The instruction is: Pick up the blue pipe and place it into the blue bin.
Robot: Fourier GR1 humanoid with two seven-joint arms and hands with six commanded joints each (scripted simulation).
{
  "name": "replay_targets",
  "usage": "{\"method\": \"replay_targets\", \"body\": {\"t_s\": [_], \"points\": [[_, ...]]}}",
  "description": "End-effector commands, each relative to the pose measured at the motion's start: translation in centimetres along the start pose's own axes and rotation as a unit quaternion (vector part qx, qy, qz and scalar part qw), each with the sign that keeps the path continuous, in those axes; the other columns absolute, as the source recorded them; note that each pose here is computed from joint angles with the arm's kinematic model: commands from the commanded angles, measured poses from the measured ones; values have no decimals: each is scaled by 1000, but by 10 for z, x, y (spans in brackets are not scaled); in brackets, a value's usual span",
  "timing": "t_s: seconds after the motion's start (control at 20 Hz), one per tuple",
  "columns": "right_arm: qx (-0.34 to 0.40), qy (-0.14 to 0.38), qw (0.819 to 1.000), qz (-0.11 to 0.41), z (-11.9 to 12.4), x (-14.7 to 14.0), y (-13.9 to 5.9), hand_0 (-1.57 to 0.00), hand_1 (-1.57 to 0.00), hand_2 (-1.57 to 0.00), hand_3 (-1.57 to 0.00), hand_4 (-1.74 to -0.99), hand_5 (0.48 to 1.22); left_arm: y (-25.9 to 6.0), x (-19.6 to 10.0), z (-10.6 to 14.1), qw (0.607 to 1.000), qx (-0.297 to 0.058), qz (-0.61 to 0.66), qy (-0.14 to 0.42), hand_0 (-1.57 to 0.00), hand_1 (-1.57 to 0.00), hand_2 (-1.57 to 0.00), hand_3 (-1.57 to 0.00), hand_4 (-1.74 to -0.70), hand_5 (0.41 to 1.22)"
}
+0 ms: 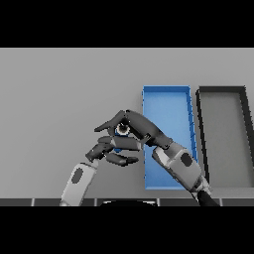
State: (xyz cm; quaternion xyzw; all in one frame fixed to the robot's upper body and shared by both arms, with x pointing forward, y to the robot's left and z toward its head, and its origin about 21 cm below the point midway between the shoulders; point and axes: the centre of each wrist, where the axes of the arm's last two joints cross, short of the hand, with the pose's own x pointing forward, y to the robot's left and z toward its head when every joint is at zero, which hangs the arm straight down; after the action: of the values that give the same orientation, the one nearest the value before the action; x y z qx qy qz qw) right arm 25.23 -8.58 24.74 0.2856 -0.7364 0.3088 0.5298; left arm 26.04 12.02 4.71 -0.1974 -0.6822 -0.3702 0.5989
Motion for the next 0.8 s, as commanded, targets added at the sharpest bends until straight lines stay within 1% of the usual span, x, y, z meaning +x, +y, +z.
{"method": "replay_targets", "body": {"t_s": [0.0,0.1,0.15,0.2,0.3,0.35,0.4,0.45,0.5,0.65,0.75], "points": [[6,-9,1000,0,-2,11,-8,-1571,-1571,-1571,-1571,-1741,1221,1,-1,0,1000,-2,-1,6,-6,-5,-5,-5,-906,445],[3,-46,999,3,-8,35,-26,-1571,-1571,-1571,-1571,-1741,1221,-1,-4,3,1000,-7,2,9,-3,-3,-3,-3,-906,437],[-23,-66,997,13,-8,51,-34,-1571,-1571,-1571,-1571,-1741,1221,-2,-1,0,1000,-6,2,11,-3,-2,-2,-2,-905,435],[-50,-79,995,28,-10,63,-40,-1571,-1571,-1571,-1571,-1741,1221,1,-1,2,1000,-5,-1,14,-2,-2,-2,-1,-905,433],[-109,-76,990,52,-6,80,-59,-1571,-1571,-1571,-1571,-1741,1221,2,1,1,1000,-5,-4,19,-1,-1,-1,0,-898,430],[-130,-68,988,56,-3,83,-70,-1571,-1571,-1571,-1571,-1741,1221,4,-1,1,1000,-1,-6,24,0,0,0,0,-892,428],[-161,-59,984,54,-3,84,-84,-1571,-1571,-1571,-1571,-1741,1221,4,1,1,1000,-5,-5,22,0,0,0,0,-890,425],[-177,-51,981,57,0,85,-96,-1571,-1571,-1571,-1571,-1741,1221,5,1,1,1000,-3,-3,21,0,0,0,0,-890,421],[-202,-44,977,60,7,84,-109,-1571,-1571,-1571,-1571,-1741,1221,4,1,2,1000,-4,-4,16,0,0,0,0,-890,415],[-253,0,964,75,31,67,-132,-1571,-1571,-1571,-1571,-1741,1221,7,3,-1,1000,-2,-14,15,1,1,1,1,-877,412],[-289,23,955,54,53,50,-144,-1571,-1571,-1571,-1571,-1741,1221,3,-2,3,1000,-2,-18,16,1,1,1,1,-871,415]]}}
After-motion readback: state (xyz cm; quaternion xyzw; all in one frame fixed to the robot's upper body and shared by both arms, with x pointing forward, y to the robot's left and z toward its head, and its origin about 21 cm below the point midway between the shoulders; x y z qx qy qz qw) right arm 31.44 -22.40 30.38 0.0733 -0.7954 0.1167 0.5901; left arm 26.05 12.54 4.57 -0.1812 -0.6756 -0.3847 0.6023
